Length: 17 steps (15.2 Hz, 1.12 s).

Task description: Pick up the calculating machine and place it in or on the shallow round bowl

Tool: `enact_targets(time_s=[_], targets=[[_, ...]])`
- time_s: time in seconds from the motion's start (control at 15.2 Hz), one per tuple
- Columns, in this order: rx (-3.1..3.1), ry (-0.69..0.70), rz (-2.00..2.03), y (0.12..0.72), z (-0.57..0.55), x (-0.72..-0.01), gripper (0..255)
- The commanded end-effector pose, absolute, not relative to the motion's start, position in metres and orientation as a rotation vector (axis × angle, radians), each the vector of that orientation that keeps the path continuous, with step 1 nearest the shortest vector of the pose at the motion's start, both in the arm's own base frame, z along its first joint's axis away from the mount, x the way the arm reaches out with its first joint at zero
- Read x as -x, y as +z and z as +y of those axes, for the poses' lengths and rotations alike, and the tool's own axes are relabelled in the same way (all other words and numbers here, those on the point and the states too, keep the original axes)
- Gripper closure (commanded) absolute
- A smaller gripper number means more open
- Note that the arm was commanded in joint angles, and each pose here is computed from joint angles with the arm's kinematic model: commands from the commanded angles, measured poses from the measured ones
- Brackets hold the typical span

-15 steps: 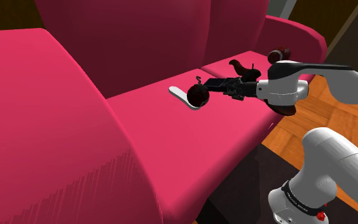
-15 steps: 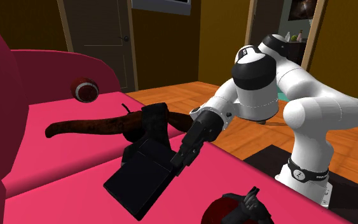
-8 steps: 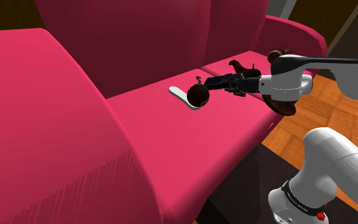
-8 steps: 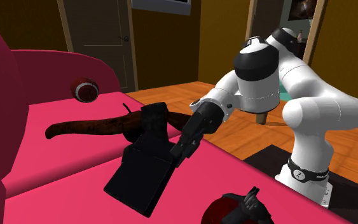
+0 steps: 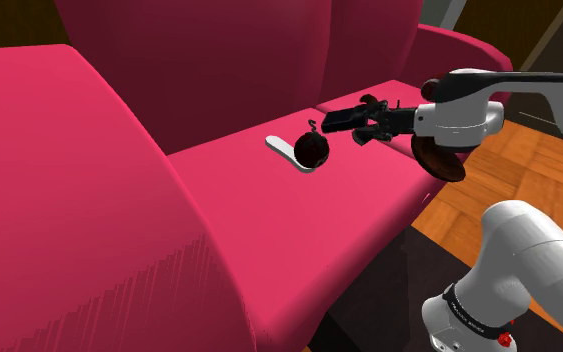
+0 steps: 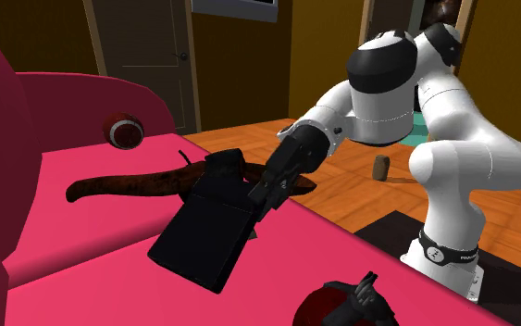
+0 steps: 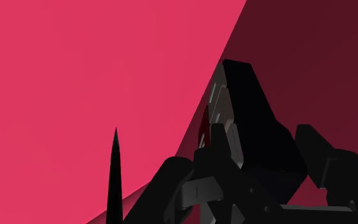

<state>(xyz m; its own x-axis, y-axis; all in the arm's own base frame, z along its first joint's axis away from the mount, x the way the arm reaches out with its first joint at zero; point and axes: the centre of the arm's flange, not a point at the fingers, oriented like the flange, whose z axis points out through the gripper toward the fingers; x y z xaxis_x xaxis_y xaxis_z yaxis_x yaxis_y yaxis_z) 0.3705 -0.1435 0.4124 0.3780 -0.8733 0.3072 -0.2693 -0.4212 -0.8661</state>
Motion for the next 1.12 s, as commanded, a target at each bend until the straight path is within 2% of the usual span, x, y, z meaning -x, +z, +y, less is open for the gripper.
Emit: enact_targets(time_s=[0.0,0.59,1.06], targets=[[1.895,-1.03,0.986,0.424,-0.144,-0.372,255],[1.895,-1.03,0.986,0.468,-0.144,-0.372,255],[1.895,-1.03,0.987,0.473,-0.198,-0.298,255]])
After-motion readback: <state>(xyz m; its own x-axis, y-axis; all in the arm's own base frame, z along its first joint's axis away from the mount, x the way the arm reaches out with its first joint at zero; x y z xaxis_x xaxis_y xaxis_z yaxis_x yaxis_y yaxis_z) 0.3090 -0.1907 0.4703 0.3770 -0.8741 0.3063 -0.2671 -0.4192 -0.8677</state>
